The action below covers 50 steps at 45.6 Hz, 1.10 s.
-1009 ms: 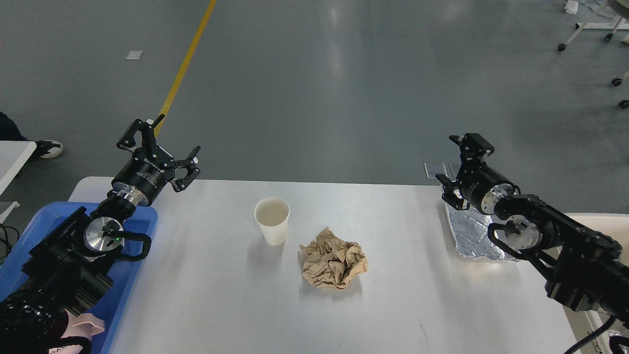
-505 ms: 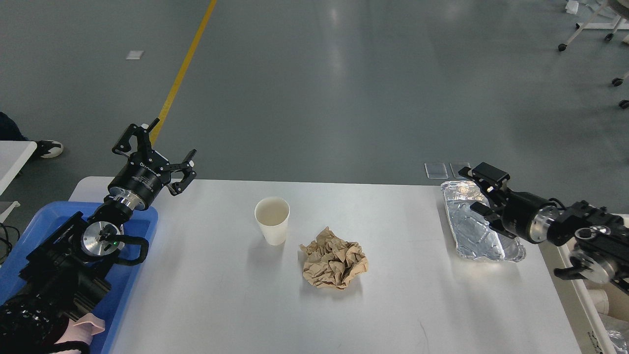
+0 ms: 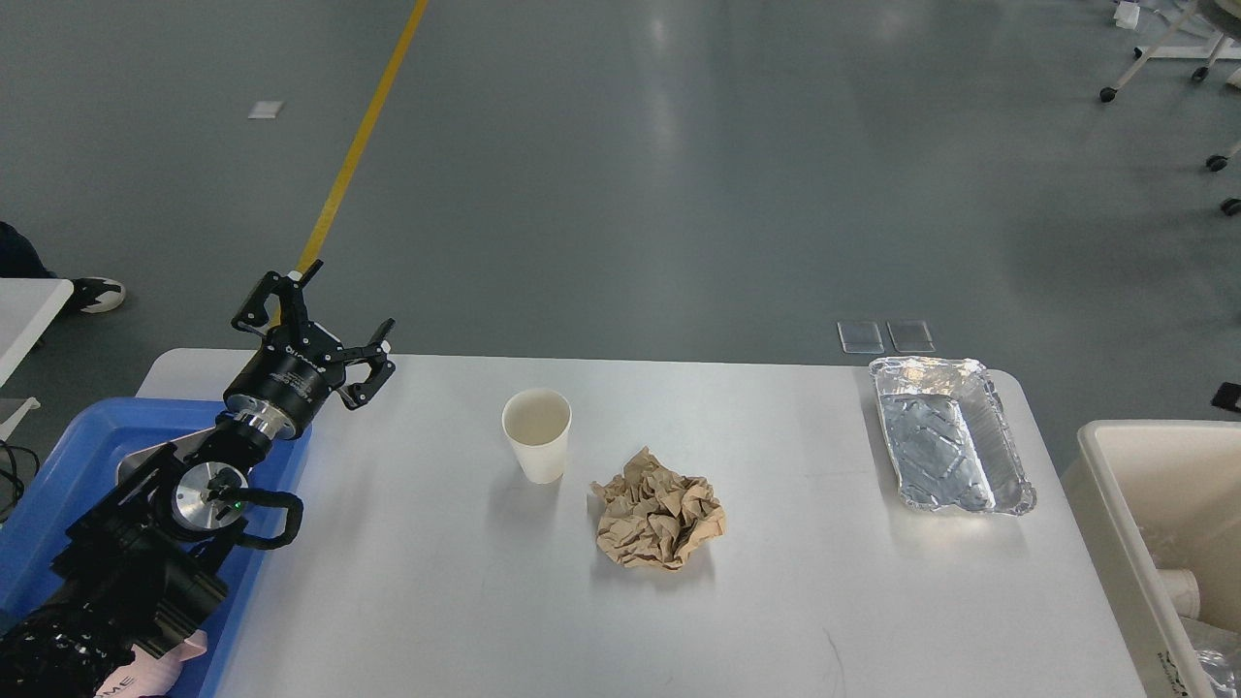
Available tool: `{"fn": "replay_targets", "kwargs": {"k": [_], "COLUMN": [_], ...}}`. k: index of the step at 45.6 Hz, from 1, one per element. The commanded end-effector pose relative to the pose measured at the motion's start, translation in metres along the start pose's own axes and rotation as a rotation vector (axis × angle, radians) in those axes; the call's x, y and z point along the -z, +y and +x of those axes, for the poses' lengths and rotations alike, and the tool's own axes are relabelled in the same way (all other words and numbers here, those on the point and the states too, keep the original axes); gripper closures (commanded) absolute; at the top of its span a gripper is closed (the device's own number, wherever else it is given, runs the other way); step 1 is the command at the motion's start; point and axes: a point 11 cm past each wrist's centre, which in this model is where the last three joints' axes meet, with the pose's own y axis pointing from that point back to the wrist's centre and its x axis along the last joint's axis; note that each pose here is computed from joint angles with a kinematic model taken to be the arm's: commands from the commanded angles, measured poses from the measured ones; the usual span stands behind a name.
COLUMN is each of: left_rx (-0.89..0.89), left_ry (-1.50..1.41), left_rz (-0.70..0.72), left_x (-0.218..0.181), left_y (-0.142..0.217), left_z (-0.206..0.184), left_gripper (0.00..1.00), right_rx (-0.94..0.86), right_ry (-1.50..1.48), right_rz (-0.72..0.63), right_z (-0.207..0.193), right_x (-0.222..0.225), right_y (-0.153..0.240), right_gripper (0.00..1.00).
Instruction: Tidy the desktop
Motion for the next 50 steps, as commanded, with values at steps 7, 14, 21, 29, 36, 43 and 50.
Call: {"fn": "replay_targets", "kwargs": {"k": [7, 14, 21, 29, 36, 43, 50], "left_rx": [0.003, -0.001, -0.006, -0.013, -0.017, -0.016, -0.018], "left_ry": [0.002, 0.002, 0.002, 0.005, 0.005, 0.005, 0.006], "left_rz": [0.001, 0.003, 0.006, 0.008, 0.009, 0.013, 0.012], "left_x": [0.001, 0.002, 0.004, 0.006, 0.006, 0.007, 0.008], "left_y": [-0.001, -0.001, -0.001, 0.002, 0.003, 0.003, 0.004], "left_z": [-0.001, -0.001, -0.001, 0.002, 0.004, 0.004, 0.004], "left_gripper": [0.01, 0.01, 0.01, 0.01, 0.01, 0.01, 0.01], "right_rx": [0.003, 0.036, 0.095, 0.187, 0.259, 0.310, 0.355], "right_ry": [0.014, 0.001, -0.024, -0.083, -0.292, -0.351, -0.357], "right_rz": [-0.055, -0.066, -0.051, -0.078, -0.118, -0.117, -0.130], "right_z": [0.009, 0.000, -0.019, -0.042, -0.054, -0.072, -0.088], "right_x": [-0.009, -0.013, -0.014, -0.016, -0.022, -0.018, -0.012], "right_y": [0.028, 0.026, 0.008, -0.012, -0.028, -0.059, -0.080], "right_gripper": [0.00, 0.00, 0.00, 0.00, 0.00, 0.00, 0.00]}}
